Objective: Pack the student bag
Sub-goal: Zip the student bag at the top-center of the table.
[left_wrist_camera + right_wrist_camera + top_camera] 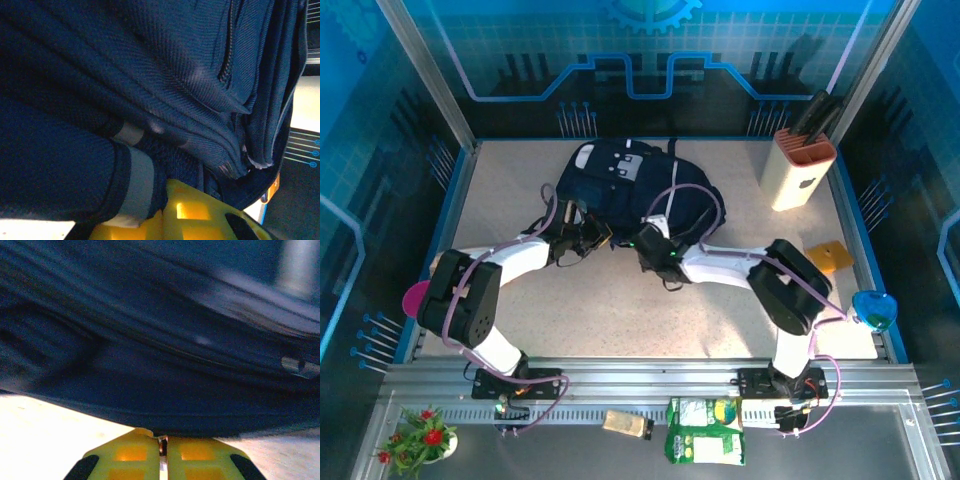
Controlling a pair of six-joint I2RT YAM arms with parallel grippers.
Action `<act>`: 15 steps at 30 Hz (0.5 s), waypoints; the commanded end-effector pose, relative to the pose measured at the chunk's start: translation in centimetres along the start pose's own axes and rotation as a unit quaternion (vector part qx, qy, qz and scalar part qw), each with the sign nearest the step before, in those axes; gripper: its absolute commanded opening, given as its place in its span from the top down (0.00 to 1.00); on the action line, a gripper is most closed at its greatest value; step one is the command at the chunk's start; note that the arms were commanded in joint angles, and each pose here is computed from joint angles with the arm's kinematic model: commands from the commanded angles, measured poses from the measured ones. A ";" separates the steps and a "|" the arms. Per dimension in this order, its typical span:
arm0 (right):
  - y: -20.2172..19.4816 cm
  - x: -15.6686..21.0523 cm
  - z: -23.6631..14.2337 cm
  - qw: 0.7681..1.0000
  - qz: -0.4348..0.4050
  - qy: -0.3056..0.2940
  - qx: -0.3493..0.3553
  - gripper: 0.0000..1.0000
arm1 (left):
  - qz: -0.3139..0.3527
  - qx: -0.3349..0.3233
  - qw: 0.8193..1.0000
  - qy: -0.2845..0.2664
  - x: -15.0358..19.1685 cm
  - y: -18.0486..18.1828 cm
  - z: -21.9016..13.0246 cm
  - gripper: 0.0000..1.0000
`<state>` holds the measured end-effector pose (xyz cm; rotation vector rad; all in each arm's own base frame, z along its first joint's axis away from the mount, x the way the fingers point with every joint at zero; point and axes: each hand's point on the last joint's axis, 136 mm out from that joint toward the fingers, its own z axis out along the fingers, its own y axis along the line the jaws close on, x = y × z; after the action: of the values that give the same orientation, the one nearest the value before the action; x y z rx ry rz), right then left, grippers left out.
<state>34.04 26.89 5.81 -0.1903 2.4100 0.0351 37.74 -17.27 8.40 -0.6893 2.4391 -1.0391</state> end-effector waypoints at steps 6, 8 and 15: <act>-9.4 0.4 0.0 0.996 0.020 0.008 0.088 0.93 | 0.033 0.012 0.999 -0.015 -1.5 -2.1 -0.7 1.00; -10.4 0.2 0.0 0.996 0.025 0.008 0.089 0.94 | 0.036 0.007 0.999 -0.016 -1.7 -2.1 -0.6 1.00; -7.3 -1.0 0.5 1.000 -0.016 0.026 -0.007 1.00 | 0.047 -0.005 0.998 -0.030 -4.1 -2.0 -0.5 1.00</act>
<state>36.00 18.72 5.97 -0.1325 2.4391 -0.0326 38.90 -17.02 9.25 -0.6513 2.4623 -0.9950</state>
